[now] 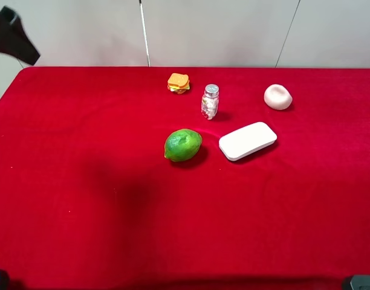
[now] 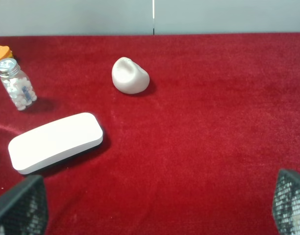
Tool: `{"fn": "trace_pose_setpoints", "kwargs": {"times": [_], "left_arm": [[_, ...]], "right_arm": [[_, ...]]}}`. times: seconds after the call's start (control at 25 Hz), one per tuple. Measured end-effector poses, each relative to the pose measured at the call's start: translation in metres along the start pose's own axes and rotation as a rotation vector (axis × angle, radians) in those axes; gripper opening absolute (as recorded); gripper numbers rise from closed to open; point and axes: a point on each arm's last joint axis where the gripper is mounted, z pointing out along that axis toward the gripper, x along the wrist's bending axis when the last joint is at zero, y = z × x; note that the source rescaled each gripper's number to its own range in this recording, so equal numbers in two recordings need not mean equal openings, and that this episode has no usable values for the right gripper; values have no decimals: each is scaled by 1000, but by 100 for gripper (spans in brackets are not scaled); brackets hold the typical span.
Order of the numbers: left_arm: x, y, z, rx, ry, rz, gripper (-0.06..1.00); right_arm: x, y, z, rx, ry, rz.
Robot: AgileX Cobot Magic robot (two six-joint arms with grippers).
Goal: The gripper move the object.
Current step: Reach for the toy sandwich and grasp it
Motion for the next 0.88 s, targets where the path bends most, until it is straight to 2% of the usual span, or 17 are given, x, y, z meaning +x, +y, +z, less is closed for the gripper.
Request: {"fn": "trace_pose_setpoints", "kwargs": {"times": [0.2,0.4,0.88], "left_arm": [[3,36,15,20,-22,66,96],[-4,70,37,66,-62,120,95],[-41,138,89,97,-139,391,95]], "right_arm": [[0,0,0,0,0,0],[0,0,0,0,0,0],[0,0,0,0,0,0]]}}
